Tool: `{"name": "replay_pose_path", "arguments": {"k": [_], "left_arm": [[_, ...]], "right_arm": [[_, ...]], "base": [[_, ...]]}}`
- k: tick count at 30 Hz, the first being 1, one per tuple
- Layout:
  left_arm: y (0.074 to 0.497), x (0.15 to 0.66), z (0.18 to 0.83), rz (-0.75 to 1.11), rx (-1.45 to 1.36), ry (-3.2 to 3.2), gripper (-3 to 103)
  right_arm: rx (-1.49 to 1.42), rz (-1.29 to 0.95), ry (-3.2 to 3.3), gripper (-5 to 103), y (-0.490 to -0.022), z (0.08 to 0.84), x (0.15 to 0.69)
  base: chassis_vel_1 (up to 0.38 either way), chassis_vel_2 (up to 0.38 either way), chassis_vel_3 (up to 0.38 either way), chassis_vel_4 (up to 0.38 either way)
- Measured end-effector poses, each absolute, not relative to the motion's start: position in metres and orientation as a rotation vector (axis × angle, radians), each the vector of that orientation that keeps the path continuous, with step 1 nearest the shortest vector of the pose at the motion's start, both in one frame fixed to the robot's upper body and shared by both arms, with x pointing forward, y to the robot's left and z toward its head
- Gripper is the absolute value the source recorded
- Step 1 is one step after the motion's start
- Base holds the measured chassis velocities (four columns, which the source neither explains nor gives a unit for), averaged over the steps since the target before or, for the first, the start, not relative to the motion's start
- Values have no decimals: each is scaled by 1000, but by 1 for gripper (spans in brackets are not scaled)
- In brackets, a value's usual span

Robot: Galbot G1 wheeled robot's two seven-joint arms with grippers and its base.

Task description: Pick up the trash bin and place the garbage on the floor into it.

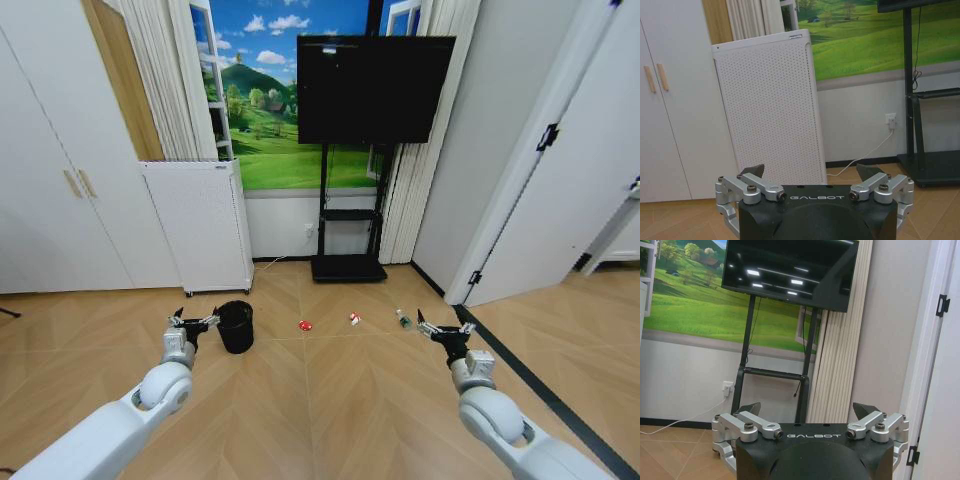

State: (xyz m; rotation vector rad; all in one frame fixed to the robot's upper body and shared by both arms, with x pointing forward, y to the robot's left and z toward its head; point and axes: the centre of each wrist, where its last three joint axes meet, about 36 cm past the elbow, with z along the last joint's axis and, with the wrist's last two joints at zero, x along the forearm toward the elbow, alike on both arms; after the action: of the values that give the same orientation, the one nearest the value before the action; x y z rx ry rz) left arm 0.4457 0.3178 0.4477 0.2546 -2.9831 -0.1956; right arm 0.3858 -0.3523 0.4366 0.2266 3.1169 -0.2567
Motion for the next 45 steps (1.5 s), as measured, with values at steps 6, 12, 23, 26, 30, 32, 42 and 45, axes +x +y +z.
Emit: {"name": "replay_pose_path", "arguments": {"k": [6, 12, 23, 26, 30, 32, 42, 45], "left_arm": [[317, 446, 445, -199, 257, -2987, 100], [317, 445, 443, -199, 258, -2985, 100], [316, 446, 441, -195, 267, -2985, 100], [316, 448, 441, -194, 272, -2985, 100], [316, 449, 440, -192, 278, -2984, 100], [315, 450, 439, -191, 280, -2984, 100], [316, 452, 439, -192, 290, -2985, 100], [316, 454, 439, -193, 292, -2987, 100]], "right_arm": [[191, -240, 3119, 100, -350, 432, 385], [173, -232, 3117, 100, -350, 430, 384], [144, -217, 3114, 100, -349, 424, 383], [138, -215, 3110, 100, -349, 423, 385], [135, -214, 3110, 100, -349, 421, 385], [133, -211, 3110, 100, -348, 420, 385], [124, -205, 3109, 100, -345, 417, 388], [118, -199, 3109, 100, -343, 417, 388]], "base": [[0, 0, 0, 0], [-17, 8, 24, -12], [-122, 115, 115, -111], [-150, 161, 180, -165], [-184, 195, 189, -201], [-198, 187, 202, -191], [-184, 183, 199, -200], [-213, 205, 198, -192]]}}
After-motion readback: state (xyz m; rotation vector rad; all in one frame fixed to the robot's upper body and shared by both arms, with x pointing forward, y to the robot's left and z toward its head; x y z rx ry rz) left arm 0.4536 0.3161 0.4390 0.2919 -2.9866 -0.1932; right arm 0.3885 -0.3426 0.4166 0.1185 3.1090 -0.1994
